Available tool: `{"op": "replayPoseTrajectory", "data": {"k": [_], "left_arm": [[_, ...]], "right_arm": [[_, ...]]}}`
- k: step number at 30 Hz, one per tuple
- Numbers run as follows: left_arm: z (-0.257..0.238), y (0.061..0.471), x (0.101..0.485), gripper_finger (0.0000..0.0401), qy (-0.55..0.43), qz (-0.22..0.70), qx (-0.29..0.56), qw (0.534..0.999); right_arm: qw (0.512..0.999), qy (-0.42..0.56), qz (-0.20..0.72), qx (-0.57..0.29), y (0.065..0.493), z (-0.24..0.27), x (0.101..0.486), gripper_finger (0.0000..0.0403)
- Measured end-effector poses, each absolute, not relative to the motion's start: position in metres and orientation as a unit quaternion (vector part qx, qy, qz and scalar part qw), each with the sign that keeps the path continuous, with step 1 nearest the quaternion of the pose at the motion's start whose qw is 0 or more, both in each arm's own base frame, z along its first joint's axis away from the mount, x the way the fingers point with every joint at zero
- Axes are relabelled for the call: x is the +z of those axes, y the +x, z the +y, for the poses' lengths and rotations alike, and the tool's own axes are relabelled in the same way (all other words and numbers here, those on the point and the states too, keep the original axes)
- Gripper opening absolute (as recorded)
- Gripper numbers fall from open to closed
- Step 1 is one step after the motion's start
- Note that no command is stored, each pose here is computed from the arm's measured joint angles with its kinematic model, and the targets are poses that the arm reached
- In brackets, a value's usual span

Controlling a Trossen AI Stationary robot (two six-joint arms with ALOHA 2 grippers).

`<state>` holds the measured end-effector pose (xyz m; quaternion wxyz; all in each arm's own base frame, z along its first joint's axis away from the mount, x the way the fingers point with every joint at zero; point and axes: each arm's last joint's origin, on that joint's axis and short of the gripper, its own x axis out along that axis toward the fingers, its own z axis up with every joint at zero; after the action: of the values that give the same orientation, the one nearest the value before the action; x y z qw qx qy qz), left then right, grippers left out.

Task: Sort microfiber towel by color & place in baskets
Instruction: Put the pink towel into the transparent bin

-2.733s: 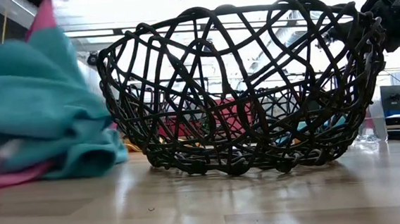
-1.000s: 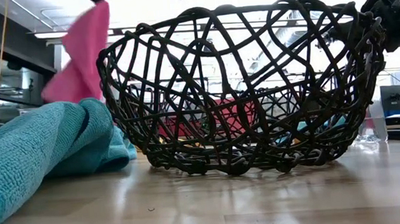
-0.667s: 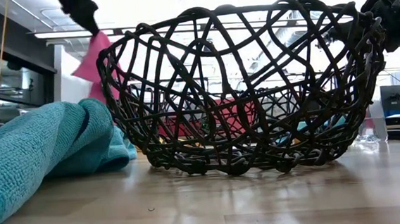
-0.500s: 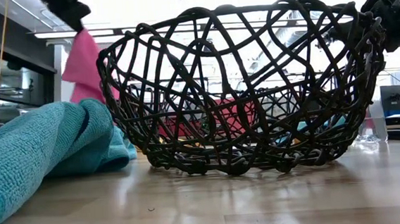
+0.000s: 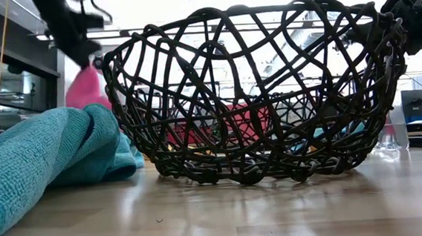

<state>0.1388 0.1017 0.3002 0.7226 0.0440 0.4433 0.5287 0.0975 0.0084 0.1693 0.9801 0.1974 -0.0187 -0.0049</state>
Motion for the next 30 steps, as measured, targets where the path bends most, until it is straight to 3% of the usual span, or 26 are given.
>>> {"op": "replayPoseTrajectory", "data": {"k": [7,13,20,30], "left_arm": [[0.106,0.151,0.246,0.0,0.022,0.499,0.463,0.733],[0.114,0.156,0.231,0.0,-0.008,0.554,0.287,0.781],[0.142,0.154,0.205,0.0,0.031,0.636,0.213,0.741],[0.163,0.151,0.175,0.0,0.01,0.654,0.062,0.754]], "right_arm": [[0.98,0.197,-0.019,-0.005,0.097,0.008,0.169,0.0],[0.98,0.197,-0.018,-0.004,0.097,0.008,0.169,0.0],[0.98,0.197,-0.018,-0.003,0.097,0.008,0.169,0.0],[0.98,0.197,-0.018,-0.003,0.097,0.008,0.169,0.0]]}}
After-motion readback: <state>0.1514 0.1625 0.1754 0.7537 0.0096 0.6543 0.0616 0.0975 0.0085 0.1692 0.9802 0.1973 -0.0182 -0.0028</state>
